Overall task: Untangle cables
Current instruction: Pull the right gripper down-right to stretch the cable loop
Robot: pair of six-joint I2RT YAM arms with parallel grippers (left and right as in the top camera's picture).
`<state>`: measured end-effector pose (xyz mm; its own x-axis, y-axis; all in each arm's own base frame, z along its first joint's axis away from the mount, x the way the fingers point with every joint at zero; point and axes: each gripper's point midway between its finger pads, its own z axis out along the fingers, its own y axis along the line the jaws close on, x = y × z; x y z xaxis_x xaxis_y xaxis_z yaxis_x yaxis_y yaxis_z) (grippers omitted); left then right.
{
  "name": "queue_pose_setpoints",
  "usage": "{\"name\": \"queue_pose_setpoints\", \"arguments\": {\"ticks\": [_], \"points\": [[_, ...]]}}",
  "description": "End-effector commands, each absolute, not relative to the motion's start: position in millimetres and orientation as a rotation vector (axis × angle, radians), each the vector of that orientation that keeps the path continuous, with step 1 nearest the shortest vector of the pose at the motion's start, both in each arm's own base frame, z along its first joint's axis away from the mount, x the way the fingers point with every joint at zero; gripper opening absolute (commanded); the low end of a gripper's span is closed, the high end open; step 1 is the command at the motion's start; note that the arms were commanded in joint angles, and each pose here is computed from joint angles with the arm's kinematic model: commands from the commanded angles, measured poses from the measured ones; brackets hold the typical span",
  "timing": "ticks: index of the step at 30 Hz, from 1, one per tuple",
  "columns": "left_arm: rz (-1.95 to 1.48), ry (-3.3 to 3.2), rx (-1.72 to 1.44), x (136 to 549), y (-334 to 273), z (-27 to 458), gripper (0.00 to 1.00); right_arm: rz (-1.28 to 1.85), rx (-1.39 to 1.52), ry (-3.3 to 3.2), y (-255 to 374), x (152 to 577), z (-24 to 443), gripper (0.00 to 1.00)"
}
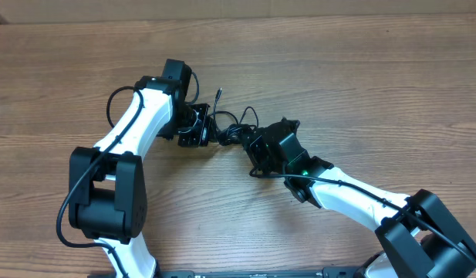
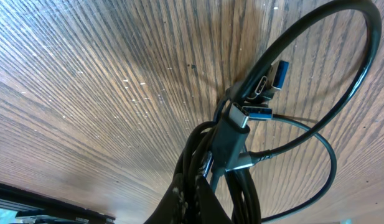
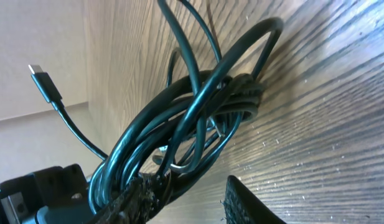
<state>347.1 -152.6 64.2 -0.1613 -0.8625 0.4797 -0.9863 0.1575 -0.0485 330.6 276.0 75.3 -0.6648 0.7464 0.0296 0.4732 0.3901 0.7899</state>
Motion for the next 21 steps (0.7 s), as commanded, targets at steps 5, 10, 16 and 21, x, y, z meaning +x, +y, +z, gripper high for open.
{"name": "queue_pose_setpoints", "arguments": {"ticks": [5, 10, 16, 21], "points": [[0.56, -2.125, 1.737, 349, -156, 76, 0.04, 1.159, 1.059, 2.278, 277, 339, 76, 0.37], [0.56, -2.125, 1.737, 349, -156, 76, 0.04, 1.159, 1.06, 2.282, 279, 340, 69, 0.37], [0.565, -2.127, 1.737, 350, -156, 76, 0.04, 1.175, 1.056, 2.276, 284, 345, 61, 0.37], [0.565, -2.128, 1.737, 350, -156, 76, 0.04, 1.199, 1.046, 2.254, 287, 349, 61, 0.37]]}}
